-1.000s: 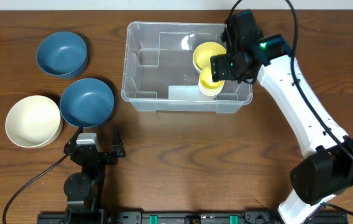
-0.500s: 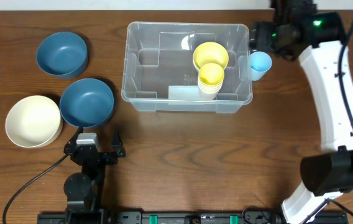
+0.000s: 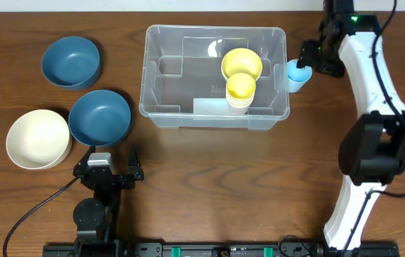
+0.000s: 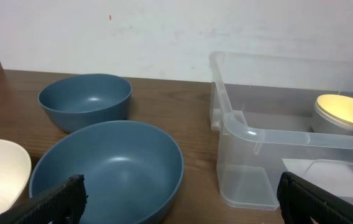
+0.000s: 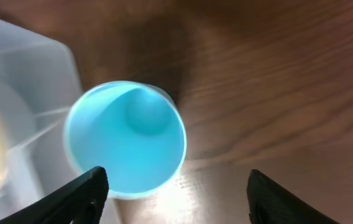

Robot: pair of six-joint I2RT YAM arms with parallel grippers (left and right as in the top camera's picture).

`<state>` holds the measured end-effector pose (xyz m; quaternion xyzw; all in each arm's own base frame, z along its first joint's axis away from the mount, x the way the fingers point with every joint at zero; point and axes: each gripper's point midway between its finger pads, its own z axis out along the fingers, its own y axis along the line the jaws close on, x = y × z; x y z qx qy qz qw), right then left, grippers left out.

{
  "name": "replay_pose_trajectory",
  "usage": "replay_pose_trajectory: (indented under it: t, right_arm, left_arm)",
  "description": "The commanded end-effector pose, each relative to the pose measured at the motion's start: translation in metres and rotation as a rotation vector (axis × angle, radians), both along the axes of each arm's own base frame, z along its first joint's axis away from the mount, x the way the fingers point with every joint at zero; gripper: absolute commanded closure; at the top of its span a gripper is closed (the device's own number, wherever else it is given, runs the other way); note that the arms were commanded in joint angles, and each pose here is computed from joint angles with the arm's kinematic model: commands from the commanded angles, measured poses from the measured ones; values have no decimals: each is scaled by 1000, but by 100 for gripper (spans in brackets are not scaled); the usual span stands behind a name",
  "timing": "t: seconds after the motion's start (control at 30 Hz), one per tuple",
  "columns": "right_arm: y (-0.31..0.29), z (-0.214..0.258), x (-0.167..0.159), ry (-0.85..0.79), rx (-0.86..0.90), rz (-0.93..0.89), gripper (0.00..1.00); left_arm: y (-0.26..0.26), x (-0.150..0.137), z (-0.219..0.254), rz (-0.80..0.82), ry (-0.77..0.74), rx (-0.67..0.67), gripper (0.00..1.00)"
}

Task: Pack container
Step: 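Move the right gripper to the light blue cup and grasp its rim, then carry the light blue cup into the container and stack it on top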

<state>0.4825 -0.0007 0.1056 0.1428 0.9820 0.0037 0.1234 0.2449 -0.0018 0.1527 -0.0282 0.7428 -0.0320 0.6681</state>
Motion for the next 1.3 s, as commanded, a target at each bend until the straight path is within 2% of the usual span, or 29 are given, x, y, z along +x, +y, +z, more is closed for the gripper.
replay_pose_trajectory:
  t: [0.0,0.07,0.17,0.23,0.4,0.63,0.73,0.87,1.1,1.27]
  right_arm:
    - [0,-28,-1,56,10,-25,38]
    - [-1,-38,0,72,10,-33,52]
    - [-3,-42,1,75,13,-55,78]
    - [-6,-42,1,71,16,-72,87]
    - [-19,-42,-3,88,20,-107,99]
    - [-38,-26,-18,111,21,-147,99]
    - [-43,6,-22,57,16,-135,99]
    - [-37,71,-30,-73,4,-84,99]
    - [21,174,-58,-314,10,75,99]
    - [77,192,-74,-357,36,210,98]
  left_arm:
    - [0,-1,-15,-2,46,13,2]
    - [0,-1,-15,-2,46,13,2]
    - [0,-1,-15,-2,46,13,2]
    - [0,-1,-15,-2,46,13,2]
    - [0,-1,-15,-2,46,13,2]
    - [0,-1,-15,-2,46,13,2]
    - [0,-1,-15,-2,46,13,2]
    - [0,-1,-15,-2,46,13,2]
    - [0,-1,-15,-2,46,13,2]
    - [0,-1,-15,-2,46,13,2]
